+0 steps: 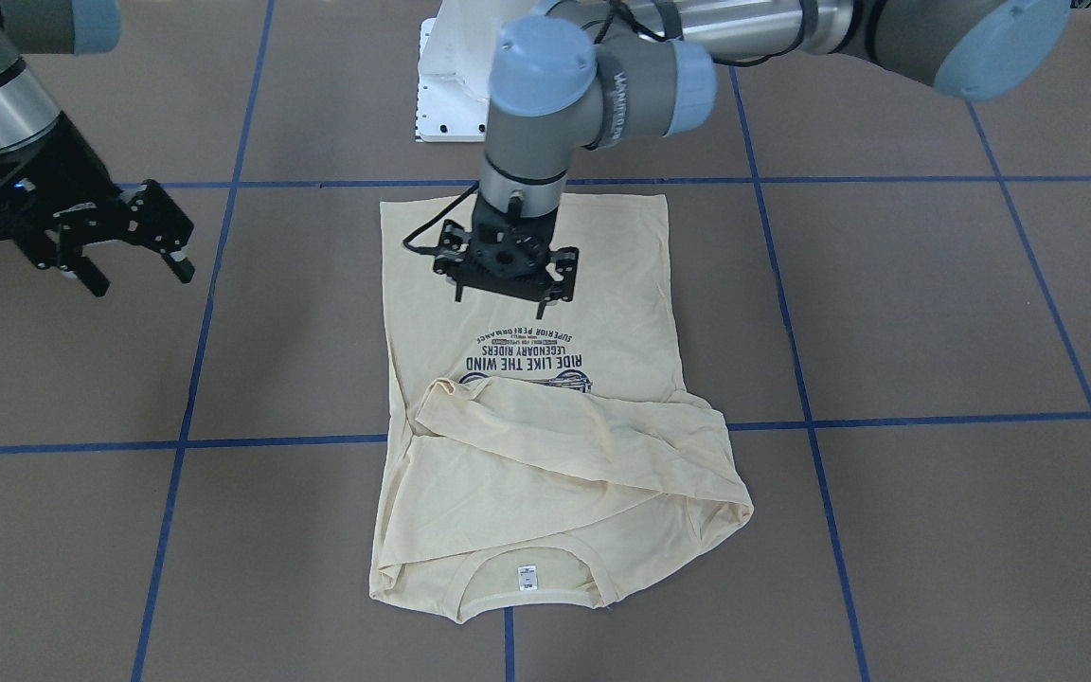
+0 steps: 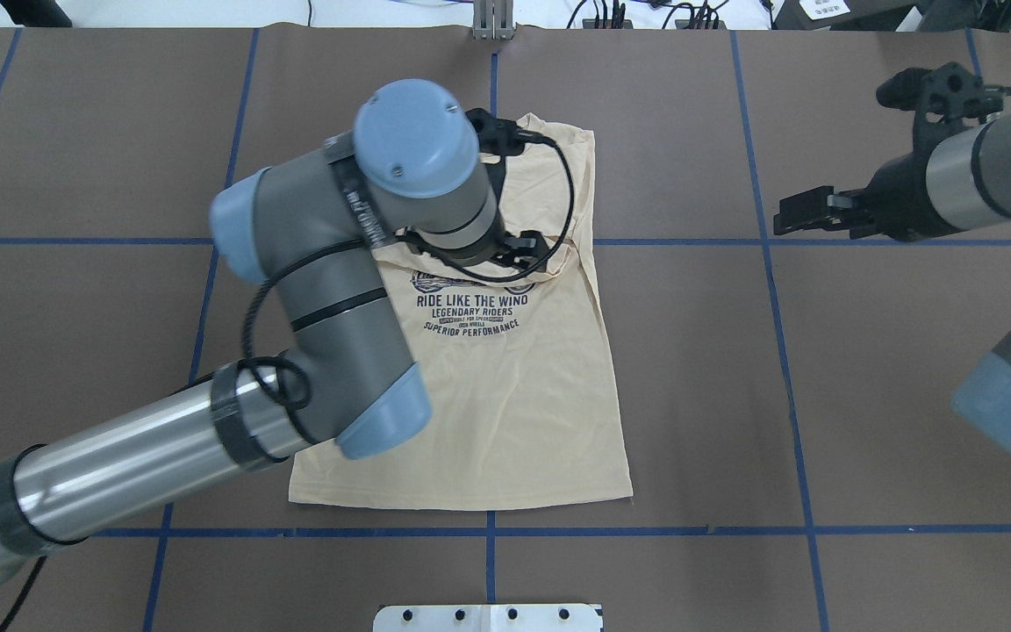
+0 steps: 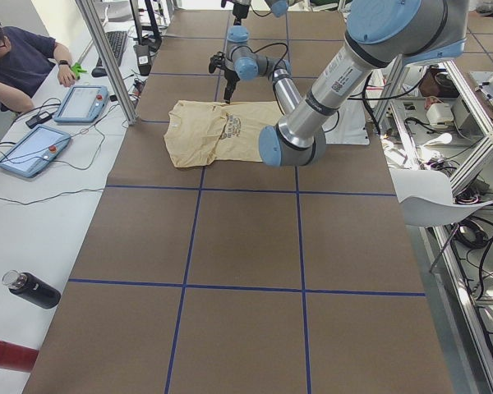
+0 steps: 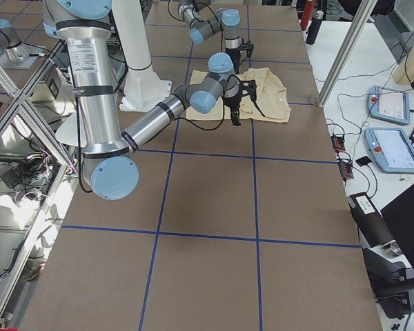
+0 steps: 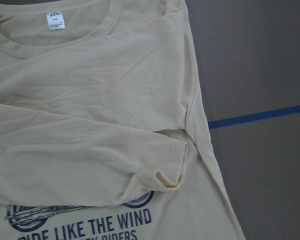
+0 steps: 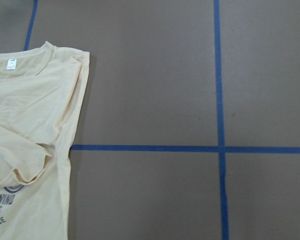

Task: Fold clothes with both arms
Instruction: 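Release the sleeve and move both grippers to the shirt hem nearest the robot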

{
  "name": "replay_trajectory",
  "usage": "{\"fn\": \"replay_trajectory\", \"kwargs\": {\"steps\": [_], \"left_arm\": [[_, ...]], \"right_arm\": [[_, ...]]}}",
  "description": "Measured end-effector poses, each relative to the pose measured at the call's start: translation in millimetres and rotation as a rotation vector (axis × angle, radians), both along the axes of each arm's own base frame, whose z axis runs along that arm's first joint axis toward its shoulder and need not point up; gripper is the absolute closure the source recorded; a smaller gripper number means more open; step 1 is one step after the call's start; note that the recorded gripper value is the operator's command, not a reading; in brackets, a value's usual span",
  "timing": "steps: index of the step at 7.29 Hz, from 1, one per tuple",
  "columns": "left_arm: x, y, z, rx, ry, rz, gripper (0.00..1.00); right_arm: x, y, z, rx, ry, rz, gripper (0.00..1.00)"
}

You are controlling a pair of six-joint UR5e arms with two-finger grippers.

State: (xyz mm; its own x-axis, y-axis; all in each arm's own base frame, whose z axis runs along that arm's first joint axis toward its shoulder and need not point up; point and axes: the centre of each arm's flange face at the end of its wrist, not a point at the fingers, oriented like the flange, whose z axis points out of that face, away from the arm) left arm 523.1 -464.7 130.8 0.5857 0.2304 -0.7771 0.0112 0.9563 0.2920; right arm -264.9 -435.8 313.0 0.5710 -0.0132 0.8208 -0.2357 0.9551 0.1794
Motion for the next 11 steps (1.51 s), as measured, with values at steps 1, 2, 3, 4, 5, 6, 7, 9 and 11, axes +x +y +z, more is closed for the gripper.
{"fn": "replay_trajectory", "kwargs": {"steps": [1,2,3,4,5,6,7,9,11], "left_arm": [[-30.4,23.0,28.4,0.019,0.005,-0.003,0.00],[-56.9,51.1,57.2,0.038,0.000,-0.009,0.00],[-78.0,81.4,87.6,0.047,-0.005,-0.012,0.00],[-89.8,109.3,120.1,0.036,0.006,-0.032,0.00],[-89.0,136.7,147.9,0.002,0.026,-0.062,0.03],[-80.8,162.0,167.3,-0.042,0.036,-0.090,0.10],[-70.4,182.7,178.7,-0.092,0.040,-0.111,0.14],[-56.0,200.4,192.9,-0.138,0.025,-0.121,0.23],[-46.5,205.2,204.9,-0.150,0.001,-0.115,0.37]], "right_arm": [[-33.9,35.3,-18.1,-0.032,-0.008,0.014,0.01],[-68.7,77.9,-34.4,-0.054,0.005,0.034,0.01],[-96.5,118.1,-45.5,-0.074,0.012,0.054,0.02],[-117.0,148.0,-49.5,-0.092,0.017,0.074,0.02],[-128.7,165.1,-49.7,-0.109,0.023,0.089,0.02],[-134.4,173.2,-48.8,-0.124,0.027,0.099,0.01],[-137.1,176.4,-47.9,-0.130,0.030,0.107,0.01],[-138.8,178.4,-47.3,-0.131,0.032,0.111,0.01],[-140.4,180.6,-47.0,-0.129,0.034,0.110,0.01]]}}
